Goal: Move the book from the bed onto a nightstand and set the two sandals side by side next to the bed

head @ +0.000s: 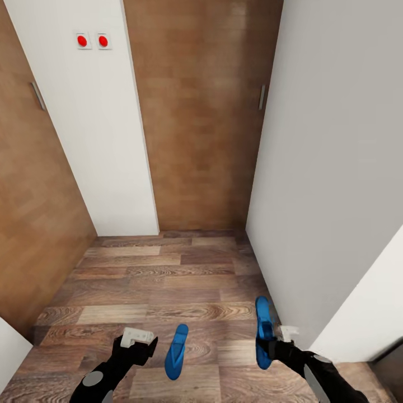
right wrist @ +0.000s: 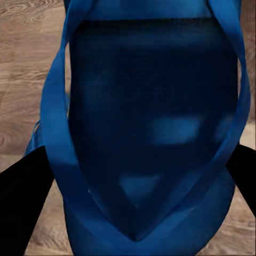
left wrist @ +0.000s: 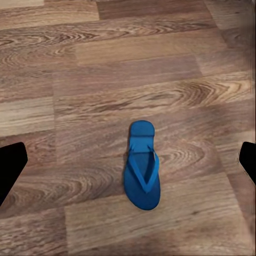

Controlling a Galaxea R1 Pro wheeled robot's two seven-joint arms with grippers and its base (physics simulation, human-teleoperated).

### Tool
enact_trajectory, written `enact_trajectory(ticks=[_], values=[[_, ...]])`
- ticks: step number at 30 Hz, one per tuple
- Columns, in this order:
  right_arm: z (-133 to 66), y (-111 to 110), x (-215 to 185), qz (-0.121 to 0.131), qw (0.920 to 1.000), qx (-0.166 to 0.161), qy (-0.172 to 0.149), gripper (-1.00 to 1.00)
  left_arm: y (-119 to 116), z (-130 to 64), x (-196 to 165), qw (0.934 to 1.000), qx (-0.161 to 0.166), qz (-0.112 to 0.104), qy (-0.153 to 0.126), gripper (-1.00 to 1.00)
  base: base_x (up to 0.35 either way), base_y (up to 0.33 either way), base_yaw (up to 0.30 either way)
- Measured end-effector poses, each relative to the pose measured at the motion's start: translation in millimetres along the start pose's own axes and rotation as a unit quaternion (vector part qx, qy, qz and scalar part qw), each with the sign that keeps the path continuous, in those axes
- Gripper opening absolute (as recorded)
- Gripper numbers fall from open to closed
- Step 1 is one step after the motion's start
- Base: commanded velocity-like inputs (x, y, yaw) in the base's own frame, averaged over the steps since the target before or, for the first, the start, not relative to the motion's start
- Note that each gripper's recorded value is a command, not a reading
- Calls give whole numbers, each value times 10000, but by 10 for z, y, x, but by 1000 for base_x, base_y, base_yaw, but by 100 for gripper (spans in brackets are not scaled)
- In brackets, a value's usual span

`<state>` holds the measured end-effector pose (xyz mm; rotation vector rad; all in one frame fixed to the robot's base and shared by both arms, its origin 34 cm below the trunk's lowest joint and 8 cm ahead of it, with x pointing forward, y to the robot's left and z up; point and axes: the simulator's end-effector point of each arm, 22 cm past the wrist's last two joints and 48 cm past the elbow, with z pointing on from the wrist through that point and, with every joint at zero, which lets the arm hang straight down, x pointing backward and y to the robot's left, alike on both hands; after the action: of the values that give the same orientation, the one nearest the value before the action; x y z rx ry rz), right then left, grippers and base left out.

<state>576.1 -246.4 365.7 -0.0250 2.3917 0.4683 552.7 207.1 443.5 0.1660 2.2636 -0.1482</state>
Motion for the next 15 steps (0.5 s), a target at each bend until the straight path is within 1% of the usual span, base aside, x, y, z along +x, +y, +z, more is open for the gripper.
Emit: enact_trajectory(ticks=[1,2,6,12,15], values=[[157,230,5,-12,9998,208,-50,-100,-84,15,22,10000,61,-7,2,100,0,0,0],[225,371,39,-14,9998,181,-44,-100,-108,26,48,10000,81,1,8,100,0,0,0],[306,399,119,-217,9994,261,-15,-100,-164,68,141,9999,133,25,21,100,0,0,0],[383,373,223,-269,9993,276,-24,-100,-176,129,269,9999,141,28,26,100,0,0,0],[408,379,115,-340,9989,266,-190,-100,-181,160,334,9999,146,27,28,100,0,0,0]])
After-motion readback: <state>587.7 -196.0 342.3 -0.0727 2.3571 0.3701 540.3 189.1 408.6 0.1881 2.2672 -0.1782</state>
